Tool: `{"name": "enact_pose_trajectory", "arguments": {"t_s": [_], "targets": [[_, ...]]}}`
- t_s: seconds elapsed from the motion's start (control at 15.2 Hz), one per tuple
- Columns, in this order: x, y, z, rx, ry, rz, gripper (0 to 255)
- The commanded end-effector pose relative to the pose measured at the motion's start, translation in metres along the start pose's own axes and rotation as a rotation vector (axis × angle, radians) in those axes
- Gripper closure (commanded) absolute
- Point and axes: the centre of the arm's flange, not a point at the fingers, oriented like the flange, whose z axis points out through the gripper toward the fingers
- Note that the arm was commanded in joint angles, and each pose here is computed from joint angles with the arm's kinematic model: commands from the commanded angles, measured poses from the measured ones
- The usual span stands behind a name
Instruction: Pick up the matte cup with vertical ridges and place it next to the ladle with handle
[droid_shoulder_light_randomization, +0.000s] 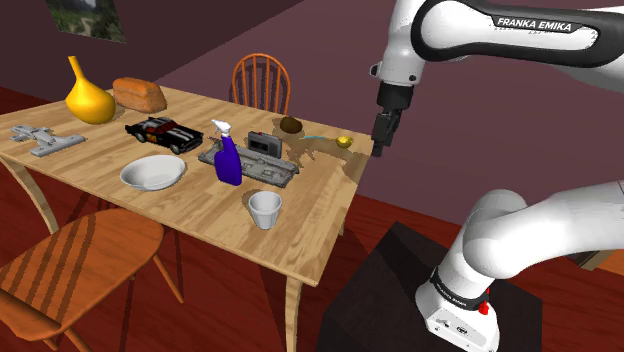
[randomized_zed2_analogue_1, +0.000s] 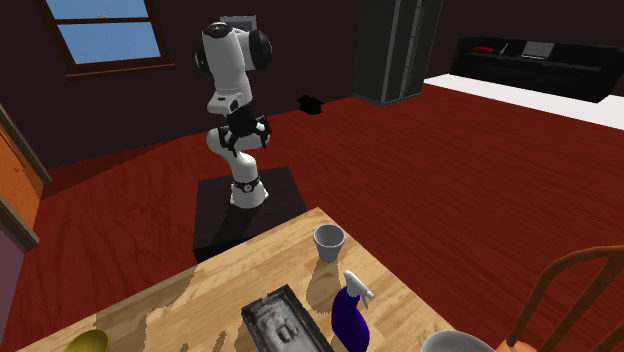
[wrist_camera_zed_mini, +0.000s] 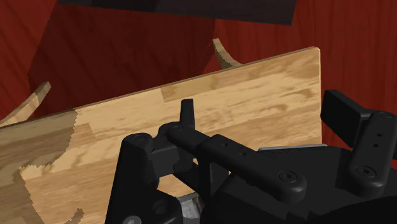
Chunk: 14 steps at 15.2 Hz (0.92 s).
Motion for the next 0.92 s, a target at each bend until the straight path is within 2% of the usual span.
{"name": "enact_pose_trajectory", "arguments": {"t_s": [0.0,0.86], "targets": [[0.0,0.0,0.0,0.0,0.0,0.0,0],[0.14,-0.029,0.093,0.057,-0.003,-0.009,0]]}}
